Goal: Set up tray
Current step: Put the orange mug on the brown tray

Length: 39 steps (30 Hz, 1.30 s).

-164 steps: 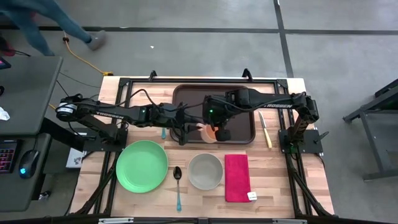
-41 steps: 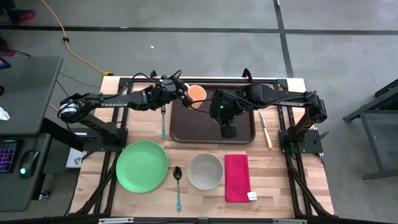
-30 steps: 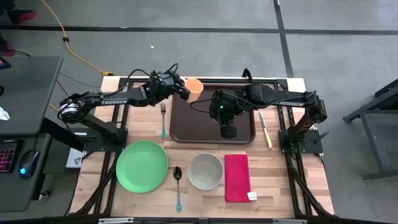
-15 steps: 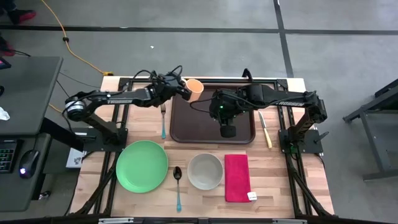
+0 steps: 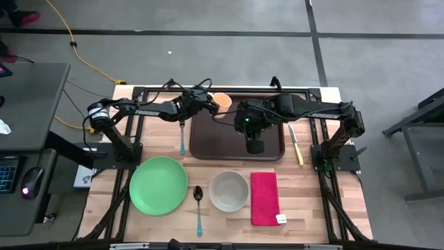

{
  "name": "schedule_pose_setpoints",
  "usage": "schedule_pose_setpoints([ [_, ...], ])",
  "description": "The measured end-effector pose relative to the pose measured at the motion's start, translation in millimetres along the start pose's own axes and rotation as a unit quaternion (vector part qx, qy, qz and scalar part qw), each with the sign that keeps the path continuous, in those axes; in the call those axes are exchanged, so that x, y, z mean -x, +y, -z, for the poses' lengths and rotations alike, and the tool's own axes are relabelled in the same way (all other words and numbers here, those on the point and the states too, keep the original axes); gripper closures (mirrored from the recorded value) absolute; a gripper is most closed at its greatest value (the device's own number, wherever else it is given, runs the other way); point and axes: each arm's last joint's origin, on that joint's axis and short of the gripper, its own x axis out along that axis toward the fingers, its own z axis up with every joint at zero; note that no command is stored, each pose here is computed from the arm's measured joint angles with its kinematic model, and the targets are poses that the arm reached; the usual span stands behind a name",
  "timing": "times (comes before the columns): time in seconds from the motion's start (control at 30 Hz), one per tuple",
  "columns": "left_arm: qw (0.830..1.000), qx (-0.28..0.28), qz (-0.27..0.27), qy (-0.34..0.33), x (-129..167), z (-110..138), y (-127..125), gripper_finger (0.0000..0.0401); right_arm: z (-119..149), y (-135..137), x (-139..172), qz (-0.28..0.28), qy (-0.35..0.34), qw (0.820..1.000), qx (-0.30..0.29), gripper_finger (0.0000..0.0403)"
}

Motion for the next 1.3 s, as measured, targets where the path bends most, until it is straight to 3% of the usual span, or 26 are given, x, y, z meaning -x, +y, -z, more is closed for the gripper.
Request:
schedule_pose_setpoints([
  [0.27,1.0,-0.01,-0.026,-0.001,-1,8,6,0.0348,0,0,0,0.0,0.0,1.0,0.0,0.0372],
  [0.57,0.999,0.028,-0.016,-0.022,1,42,19,0.0375,-5,0,0,0.002,-0.028,1.0,-0.003,0.0378],
  [0.8,0.999,0.041,-0.024,-0.025,3,54,25,0.0342,-10,-1,0,0.004,-0.049,0.999,-0.005,0.0377],
  [1.07,0.997,0.053,-0.041,-0.039,-1,51,35,0.0374,-11,-1,0,0.004,-0.056,0.998,-0.013,0.0378],
  [1.3,0.996,0.067,-0.044,-0.04,-6,47,44,0.0339,-11,-1,0,0.003,-0.056,0.998,-0.02,0.0384],
])
